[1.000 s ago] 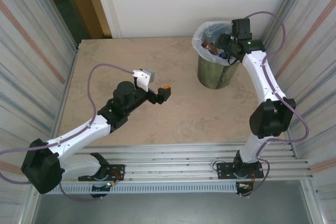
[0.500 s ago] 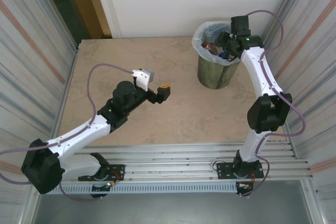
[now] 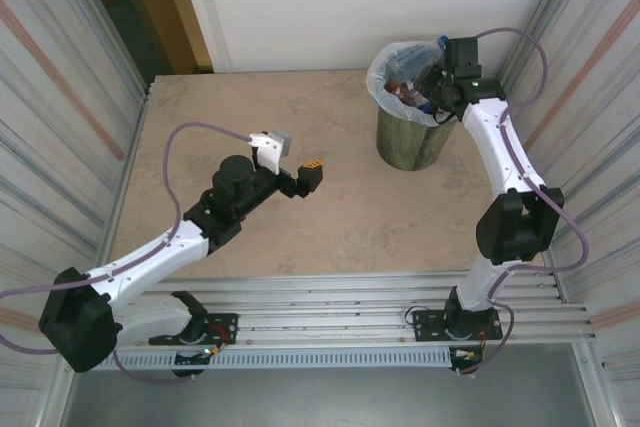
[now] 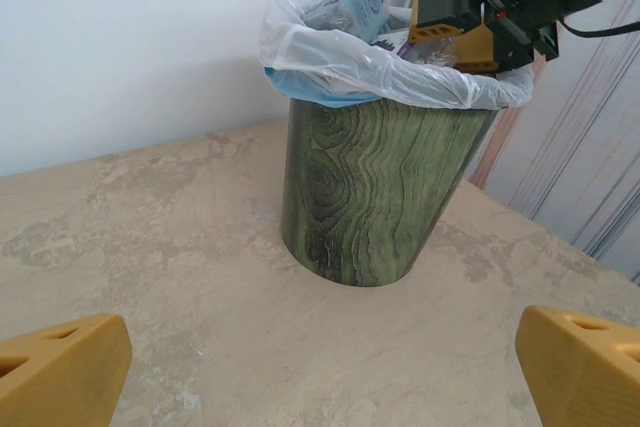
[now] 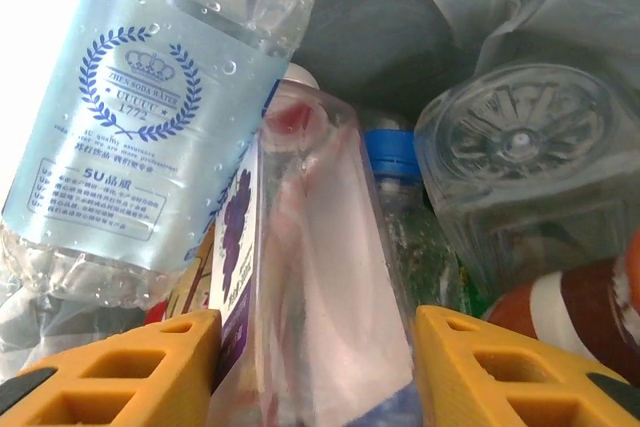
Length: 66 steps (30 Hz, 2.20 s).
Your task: Put the plastic bottles in the bin
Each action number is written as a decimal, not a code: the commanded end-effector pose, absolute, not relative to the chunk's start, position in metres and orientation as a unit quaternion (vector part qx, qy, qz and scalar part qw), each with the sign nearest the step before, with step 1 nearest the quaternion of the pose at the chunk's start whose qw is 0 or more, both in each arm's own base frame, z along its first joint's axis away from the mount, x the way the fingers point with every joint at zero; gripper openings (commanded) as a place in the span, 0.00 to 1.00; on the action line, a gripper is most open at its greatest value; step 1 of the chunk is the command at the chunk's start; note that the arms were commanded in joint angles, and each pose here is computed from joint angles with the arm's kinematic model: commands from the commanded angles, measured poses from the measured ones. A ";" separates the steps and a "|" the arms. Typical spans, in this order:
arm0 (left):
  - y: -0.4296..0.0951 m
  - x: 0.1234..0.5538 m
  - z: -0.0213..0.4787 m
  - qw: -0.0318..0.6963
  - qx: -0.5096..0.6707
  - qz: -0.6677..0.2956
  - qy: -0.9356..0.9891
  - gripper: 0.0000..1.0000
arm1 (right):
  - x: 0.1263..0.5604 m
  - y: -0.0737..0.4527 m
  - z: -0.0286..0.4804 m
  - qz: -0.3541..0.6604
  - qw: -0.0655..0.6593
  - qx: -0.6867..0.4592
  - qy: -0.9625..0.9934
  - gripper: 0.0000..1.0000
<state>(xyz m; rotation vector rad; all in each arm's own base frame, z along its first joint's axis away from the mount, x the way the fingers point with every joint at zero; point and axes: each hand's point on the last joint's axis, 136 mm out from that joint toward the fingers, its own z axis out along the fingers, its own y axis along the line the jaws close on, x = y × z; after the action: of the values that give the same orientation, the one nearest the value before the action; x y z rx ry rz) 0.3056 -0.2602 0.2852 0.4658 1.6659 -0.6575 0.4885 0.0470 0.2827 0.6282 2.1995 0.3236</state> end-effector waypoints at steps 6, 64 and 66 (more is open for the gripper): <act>-0.252 0.305 0.296 0.618 0.185 -0.288 0.708 0.99 | 0.456 0.032 0.321 0.085 0.450 0.276 0.845 0.27; -0.255 0.312 0.287 0.607 0.180 -0.290 0.717 0.99 | 0.476 0.091 0.374 -0.147 0.547 0.136 0.813 0.77; -0.256 0.312 0.286 0.606 0.181 -0.292 0.718 0.99 | 0.479 0.094 0.387 -0.133 0.557 0.123 0.811 0.77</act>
<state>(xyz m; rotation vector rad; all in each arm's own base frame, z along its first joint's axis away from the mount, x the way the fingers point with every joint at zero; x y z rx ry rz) 0.3084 -0.2591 0.2818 0.4469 1.6812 -0.6645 0.4821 0.0876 0.3524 0.3637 1.9498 -0.3776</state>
